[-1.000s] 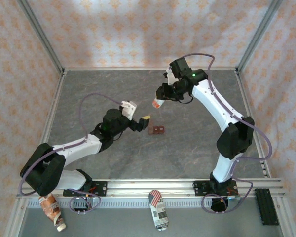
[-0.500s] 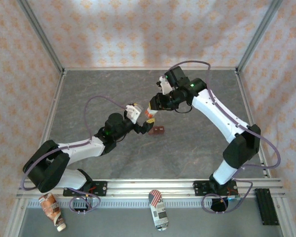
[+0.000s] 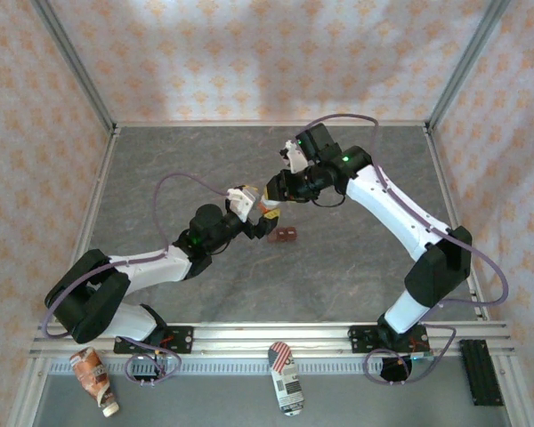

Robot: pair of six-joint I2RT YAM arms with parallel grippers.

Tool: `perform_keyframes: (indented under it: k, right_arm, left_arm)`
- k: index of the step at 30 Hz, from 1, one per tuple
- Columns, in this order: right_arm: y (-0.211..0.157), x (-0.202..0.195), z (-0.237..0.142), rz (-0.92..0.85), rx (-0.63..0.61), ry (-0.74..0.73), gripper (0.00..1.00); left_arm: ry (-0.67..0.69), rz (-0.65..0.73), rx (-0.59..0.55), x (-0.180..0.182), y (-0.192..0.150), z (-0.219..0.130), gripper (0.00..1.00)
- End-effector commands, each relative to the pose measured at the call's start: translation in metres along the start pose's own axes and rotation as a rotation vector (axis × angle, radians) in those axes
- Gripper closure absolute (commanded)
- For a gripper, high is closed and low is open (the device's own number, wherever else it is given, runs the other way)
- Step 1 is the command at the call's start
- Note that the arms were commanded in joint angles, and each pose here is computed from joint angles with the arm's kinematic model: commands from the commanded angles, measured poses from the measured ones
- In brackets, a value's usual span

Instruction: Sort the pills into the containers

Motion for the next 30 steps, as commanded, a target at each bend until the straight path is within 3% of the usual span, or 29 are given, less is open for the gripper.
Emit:
perform_keyframes:
  k: [1,21,30]
  right_arm:
    - [0.002,0.006,0.001,0.004,-0.019,0.048,0.7]
    - [0.003,0.004,0.007,0.023,-0.011,0.06,0.7]
    - [0.0,0.002,0.009,0.021,0.002,0.06,0.7]
  left_arm:
    - [-0.025,-0.015,-0.039,-0.004,0.007,0.001,0.18]
    - [-0.025,-0.046,-0.061,-0.004,0.015,0.003,0.37]
    - [-0.018,-0.036,-0.059,-0.003,0.019,0.006,0.3]
Point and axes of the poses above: each hand's point on the last joint's axis, 136 mm out from that joint toward the fingers, its own z axis out along the fingers, its own x axis along the line the jaws close on, y = z × x, the point moved 8 cm from there along -z, back along the fingers, and after that the axes turned 7 degrees about -z, right-handed, at the moved point
